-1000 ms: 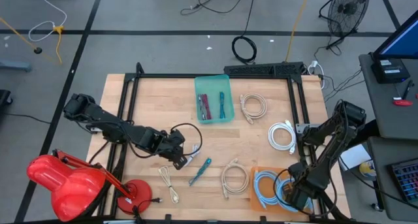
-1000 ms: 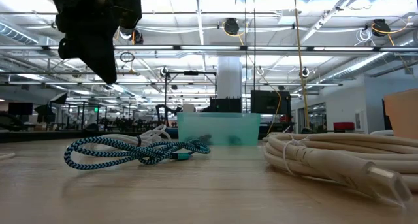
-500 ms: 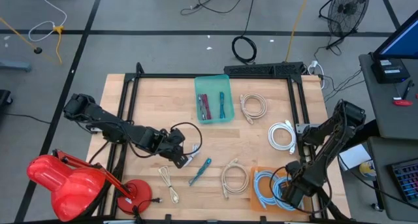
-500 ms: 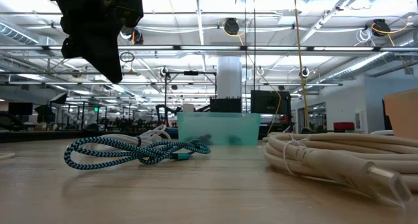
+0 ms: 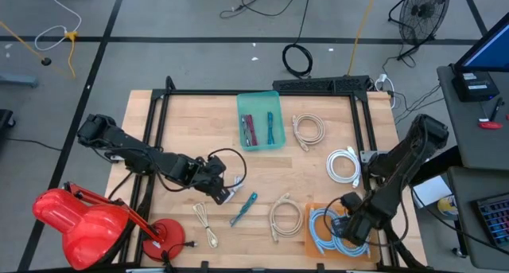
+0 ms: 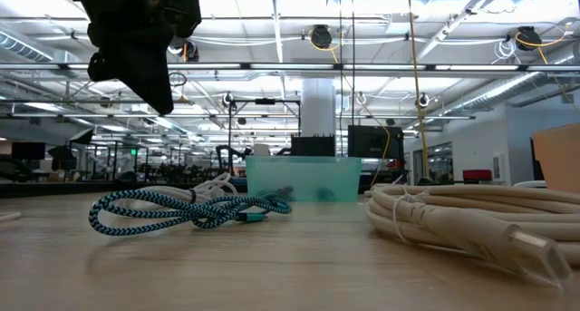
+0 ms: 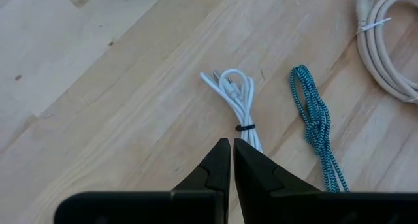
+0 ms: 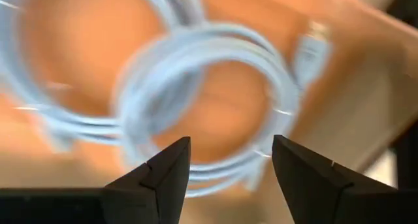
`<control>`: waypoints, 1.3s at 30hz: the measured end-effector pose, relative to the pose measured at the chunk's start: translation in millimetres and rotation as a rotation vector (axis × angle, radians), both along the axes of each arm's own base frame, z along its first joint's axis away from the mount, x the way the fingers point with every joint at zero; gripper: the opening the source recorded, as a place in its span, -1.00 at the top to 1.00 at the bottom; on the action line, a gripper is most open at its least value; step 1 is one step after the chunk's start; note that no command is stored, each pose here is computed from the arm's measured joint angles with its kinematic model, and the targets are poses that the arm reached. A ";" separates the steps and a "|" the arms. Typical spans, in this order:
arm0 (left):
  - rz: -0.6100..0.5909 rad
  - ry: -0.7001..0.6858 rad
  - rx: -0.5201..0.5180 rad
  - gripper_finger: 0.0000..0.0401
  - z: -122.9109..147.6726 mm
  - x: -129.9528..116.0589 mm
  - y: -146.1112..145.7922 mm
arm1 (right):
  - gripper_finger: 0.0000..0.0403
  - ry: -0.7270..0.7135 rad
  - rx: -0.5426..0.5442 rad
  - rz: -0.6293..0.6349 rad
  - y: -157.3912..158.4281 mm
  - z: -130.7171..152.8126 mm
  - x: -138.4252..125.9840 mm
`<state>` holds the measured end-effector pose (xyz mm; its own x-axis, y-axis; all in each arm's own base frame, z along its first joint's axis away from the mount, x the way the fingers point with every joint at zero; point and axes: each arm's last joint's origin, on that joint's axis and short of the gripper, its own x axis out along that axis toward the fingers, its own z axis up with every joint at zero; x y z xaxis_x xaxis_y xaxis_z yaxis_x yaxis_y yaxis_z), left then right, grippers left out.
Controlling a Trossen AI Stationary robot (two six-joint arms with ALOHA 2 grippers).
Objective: Pick & Place USB Port
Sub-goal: Put the top brown charger cable into the orange bin
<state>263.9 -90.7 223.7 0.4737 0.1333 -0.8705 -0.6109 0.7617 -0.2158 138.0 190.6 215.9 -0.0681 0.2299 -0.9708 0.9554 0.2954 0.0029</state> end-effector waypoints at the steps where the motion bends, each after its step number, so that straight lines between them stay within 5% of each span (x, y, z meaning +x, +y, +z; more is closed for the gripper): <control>1: 0.001 -0.001 -0.004 0.90 0.1 0.4 0.5 | -0.01 -0.047 -0.004 -0.015 -3.4 4.1 1.8; 10: -0.020 -0.074 -0.025 0.90 3.6 6.9 -2.2 | 0.05 -0.610 -0.169 -0.143 -36.9 44.3 12.5; 17: -0.020 -0.123 -0.041 0.90 6.2 11.6 -1.9 | 0.05 -0.785 -0.317 -0.113 -64.2 62.4 18.0; 26: -0.028 -0.131 -0.080 0.89 7.2 17.3 8.3 | 0.13 -0.697 -0.576 -0.246 -117.5 62.0 34.1; 30: -0.048 -0.121 -0.085 0.89 7.0 18.4 12.4 | 0.19 -0.619 -0.685 -0.214 -149.3 61.8 44.2; 39: -0.205 -0.082 -0.060 0.89 6.1 19.8 20.5 | 0.34 -0.512 -0.650 -0.189 -225.5 54.8 69.8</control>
